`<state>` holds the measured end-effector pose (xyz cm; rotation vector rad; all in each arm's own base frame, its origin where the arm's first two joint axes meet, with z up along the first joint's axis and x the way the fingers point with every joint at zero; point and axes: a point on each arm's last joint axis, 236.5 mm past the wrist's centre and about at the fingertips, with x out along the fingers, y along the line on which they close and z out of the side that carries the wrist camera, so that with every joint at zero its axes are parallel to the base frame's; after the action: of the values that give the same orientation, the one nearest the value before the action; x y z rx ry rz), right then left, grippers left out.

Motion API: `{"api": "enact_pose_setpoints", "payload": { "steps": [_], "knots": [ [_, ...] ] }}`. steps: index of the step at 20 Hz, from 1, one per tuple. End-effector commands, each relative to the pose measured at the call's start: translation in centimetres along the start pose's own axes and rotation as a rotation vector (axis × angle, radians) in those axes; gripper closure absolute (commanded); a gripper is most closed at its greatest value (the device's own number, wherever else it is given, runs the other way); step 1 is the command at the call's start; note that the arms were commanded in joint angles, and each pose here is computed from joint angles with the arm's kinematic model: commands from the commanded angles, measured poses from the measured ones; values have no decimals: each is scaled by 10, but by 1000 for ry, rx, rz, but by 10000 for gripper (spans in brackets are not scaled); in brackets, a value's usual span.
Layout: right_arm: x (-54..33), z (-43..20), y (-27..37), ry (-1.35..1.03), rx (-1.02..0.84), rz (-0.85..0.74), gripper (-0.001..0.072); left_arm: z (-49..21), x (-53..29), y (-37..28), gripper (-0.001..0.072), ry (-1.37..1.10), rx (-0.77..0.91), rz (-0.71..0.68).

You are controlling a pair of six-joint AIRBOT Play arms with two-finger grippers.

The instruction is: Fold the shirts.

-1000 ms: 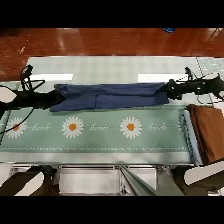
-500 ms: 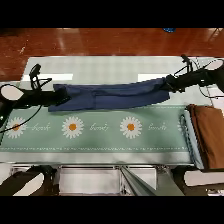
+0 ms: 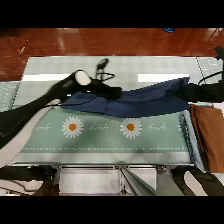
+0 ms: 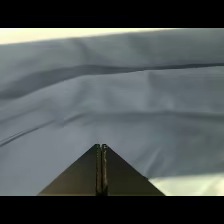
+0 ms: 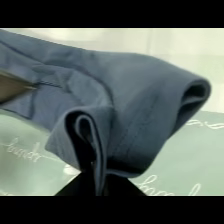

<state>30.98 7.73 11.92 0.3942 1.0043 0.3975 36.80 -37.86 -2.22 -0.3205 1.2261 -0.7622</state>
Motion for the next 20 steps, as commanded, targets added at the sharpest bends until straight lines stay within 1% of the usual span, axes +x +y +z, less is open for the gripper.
{"api": "enact_pose_setpoints", "payload": {
  "steps": [1,4,6,8,10,13,15,18,20],
  "knots": [
    [-28,-15,36,-54,-20,63,694,-43,82,-61,694,204,76,-70],
    [-35,-15,46,-74,-29,84,694,-76,116,-100,694,290,120,-104],
    [-35,-15,46,-73,-29,85,694,-87,118,-112,693,327,152,-118],
    [-35,-15,46,-76,-29,84,694,-77,106,-105,693,330,143,-114],
    [-36,-13,45,-83,-22,83,694,-53,83,-77,693,327,118,-88],
    [-30,-10,59,-85,-32,133,694,-13,19,-28,693,316,67,-35],
    [-10,-13,82,-40,-72,194,694,15,-44,0,693,265,78,23],
    [40,-5,113,-19,-77,257,694,45,-153,37,693,121,120,214],
    [79,3,136,-1,-48,312,694,49,-227,45,693,-11,136,327]
  ]
}}
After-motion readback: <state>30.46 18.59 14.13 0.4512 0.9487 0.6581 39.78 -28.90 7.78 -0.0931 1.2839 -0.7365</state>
